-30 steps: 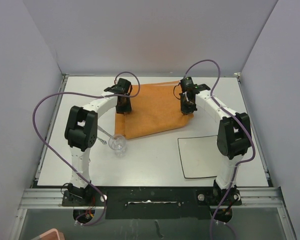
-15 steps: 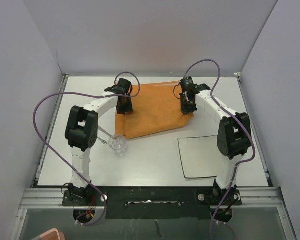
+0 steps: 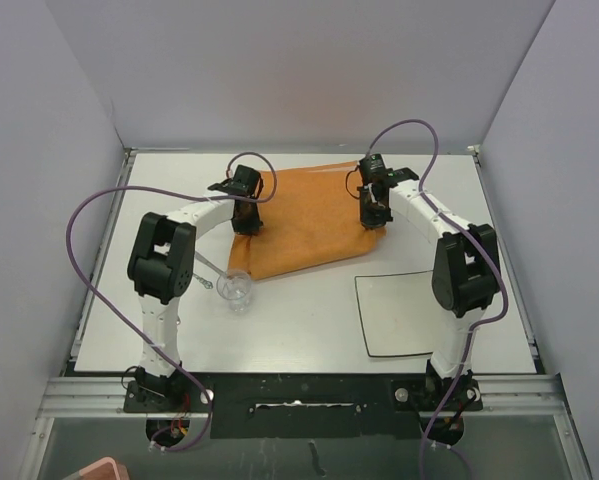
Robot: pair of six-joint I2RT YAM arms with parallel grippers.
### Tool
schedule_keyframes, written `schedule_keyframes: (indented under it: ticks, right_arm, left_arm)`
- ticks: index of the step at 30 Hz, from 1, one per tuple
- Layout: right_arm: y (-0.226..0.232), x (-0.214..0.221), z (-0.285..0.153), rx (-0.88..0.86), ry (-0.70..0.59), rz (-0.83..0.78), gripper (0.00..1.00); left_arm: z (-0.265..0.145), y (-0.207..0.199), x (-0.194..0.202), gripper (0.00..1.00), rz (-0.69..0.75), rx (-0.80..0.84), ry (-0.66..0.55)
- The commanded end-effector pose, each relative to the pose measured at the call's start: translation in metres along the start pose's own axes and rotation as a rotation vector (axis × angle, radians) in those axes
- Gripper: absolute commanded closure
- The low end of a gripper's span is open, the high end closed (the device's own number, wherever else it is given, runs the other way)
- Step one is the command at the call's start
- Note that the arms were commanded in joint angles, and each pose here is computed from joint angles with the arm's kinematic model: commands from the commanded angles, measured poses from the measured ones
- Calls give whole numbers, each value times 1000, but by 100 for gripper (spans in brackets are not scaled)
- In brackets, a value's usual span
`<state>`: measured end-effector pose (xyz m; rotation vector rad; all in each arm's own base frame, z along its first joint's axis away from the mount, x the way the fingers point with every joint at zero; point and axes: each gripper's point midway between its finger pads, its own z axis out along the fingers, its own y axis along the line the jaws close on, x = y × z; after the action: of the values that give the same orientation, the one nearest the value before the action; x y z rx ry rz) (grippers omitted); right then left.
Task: Set the dinner table for one person
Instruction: Flatten out the napkin at the center of the board.
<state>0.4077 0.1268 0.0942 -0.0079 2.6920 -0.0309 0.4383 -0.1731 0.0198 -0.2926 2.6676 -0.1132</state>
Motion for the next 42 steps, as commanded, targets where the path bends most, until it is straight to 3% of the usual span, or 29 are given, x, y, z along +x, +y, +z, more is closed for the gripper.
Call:
schedule_keyframes:
  ticks: [1, 12, 22, 42]
  right_arm:
    - [3, -23, -6, -2, -66, 15, 100]
    - [3, -30, -9, -9, -83, 18, 100]
    - [0, -47, -7, -7, -130, 35, 100]
    - [15, -146, -18, -88, -417, 99, 100]
  left_arm:
    - [-6, -19, 5, 100, -41, 114, 18]
    - [-21, -51, -47, 100, -68, 177, -100]
    - [-56, -52, -114, 100, -84, 199, -323]
    - [-85, -34, -172, 100, -95, 207, -530]
